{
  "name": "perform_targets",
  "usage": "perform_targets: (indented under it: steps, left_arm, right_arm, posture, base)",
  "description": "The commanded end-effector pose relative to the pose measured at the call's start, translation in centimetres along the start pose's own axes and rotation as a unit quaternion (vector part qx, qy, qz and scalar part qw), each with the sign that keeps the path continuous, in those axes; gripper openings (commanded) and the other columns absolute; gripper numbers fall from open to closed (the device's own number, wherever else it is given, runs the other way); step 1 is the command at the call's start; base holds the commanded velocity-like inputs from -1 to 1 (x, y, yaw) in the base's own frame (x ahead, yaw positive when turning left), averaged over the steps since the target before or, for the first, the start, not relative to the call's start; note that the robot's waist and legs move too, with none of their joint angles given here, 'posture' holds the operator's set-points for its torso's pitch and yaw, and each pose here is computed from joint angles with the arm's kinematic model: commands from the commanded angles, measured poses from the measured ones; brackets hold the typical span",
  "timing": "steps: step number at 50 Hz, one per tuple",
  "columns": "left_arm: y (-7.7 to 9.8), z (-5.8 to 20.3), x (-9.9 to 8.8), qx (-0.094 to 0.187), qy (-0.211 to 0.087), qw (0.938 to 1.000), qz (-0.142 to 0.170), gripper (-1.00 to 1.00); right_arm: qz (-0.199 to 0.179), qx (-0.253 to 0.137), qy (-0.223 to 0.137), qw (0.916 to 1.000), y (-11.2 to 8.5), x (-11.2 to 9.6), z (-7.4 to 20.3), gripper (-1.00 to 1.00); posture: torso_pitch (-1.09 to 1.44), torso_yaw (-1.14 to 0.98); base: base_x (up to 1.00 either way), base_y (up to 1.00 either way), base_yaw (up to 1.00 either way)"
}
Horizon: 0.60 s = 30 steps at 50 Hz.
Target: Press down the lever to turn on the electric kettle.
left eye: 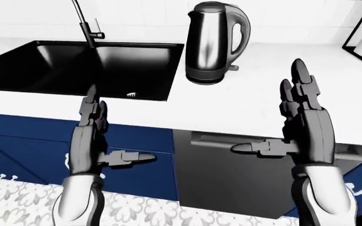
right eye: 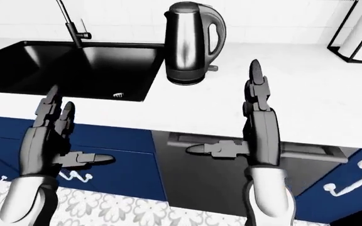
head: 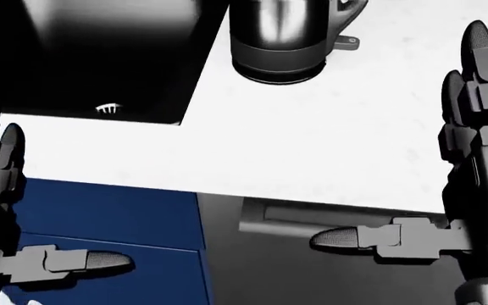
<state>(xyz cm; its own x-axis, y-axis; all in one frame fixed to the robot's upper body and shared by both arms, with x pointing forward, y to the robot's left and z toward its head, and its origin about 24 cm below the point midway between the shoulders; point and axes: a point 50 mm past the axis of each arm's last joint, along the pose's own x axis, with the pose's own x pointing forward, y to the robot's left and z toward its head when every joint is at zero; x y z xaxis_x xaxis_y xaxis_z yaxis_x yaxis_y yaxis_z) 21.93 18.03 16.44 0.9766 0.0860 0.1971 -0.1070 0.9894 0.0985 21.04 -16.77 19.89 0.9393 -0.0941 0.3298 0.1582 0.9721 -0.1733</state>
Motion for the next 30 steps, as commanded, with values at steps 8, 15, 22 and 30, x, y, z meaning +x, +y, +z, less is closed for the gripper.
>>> perform_targets:
  steps: [8, 15, 22, 30]
  left_arm:
    - [0.0, 1.0, -0.1, 0.001, -0.031, 0.9995, 0.003, 1.0]
    - [0.0, 1.1, -0.1, 0.001, -0.031, 0.9995, 0.002, 1.0]
    - [0.0, 1.1, -0.1, 0.001, -0.031, 0.9995, 0.002, 1.0]
    - [-0.1, 1.1, 0.0, 0.002, -0.031, 0.9995, 0.002, 1.0]
  right_arm:
    - [-0.007, -0.004, -0.029, 0.9996, -0.5, -0.2, 1.0, 1.0]
    - [-0.01, -0.006, -0.03, 0.9995, -0.7, -0.3, 1.1, 1.0]
    - [-0.022, -0.01, -0.026, 0.9994, -1.9, -0.3, 0.9, 1.0]
    - [-0.033, -0.018, -0.027, 0.9989, -3.0, -0.4, 1.2, 1.0]
  posture:
    - [0.0, 0.0]
    - [0.0, 0.0]
    - [0.0, 0.0]
    - [0.0, 0.0]
  base:
    - [0.31, 0.0, 0.0]
    - [0.31, 0.0, 0.0]
    - [0.31, 0.0, 0.0]
    - [0.31, 0.0, 0.0]
